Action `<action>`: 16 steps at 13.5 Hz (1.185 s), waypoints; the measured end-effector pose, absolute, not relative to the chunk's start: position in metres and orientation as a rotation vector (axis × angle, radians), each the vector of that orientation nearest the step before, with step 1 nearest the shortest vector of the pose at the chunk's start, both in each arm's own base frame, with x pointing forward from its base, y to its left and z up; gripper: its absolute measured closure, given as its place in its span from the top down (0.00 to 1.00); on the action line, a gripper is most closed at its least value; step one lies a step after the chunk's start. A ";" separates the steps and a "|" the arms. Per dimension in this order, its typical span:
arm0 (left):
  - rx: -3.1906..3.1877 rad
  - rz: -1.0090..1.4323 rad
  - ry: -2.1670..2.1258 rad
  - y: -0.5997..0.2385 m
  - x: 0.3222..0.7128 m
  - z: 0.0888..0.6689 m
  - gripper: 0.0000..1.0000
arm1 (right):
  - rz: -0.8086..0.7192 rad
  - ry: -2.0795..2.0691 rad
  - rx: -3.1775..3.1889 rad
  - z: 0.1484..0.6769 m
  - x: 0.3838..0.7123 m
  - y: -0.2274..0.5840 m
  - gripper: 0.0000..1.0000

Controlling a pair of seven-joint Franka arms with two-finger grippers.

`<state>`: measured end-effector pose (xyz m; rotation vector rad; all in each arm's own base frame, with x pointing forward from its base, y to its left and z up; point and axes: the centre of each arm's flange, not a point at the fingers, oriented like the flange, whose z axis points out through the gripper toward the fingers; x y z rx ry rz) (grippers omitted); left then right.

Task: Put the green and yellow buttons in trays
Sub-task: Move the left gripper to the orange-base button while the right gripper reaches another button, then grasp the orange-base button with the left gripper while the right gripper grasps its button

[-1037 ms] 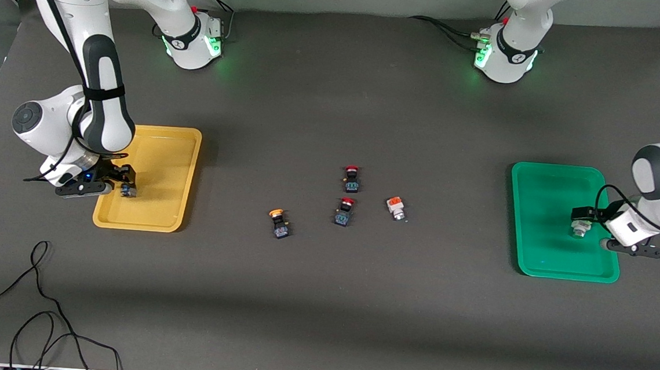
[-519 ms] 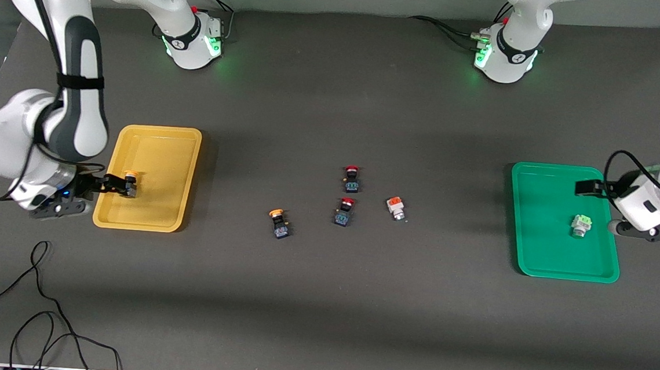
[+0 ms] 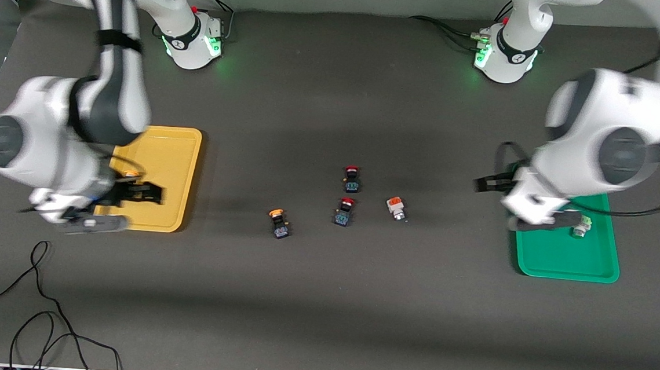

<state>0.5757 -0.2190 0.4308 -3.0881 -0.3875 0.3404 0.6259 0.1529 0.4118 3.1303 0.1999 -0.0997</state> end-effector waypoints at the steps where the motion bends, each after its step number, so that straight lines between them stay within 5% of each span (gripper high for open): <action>1: -3.084 0.317 -0.443 -0.252 0.572 0.414 1.00 | -0.097 0.264 3.121 0.406 0.624 0.193 1.00; 6: -3.109 0.227 -0.546 -0.363 0.552 0.297 1.00 | -0.011 0.490 3.078 0.364 0.621 0.328 1.00; 16: -3.123 0.173 -0.565 -0.348 0.523 0.182 0.96 | 0.169 0.254 3.153 0.193 0.588 0.359 1.00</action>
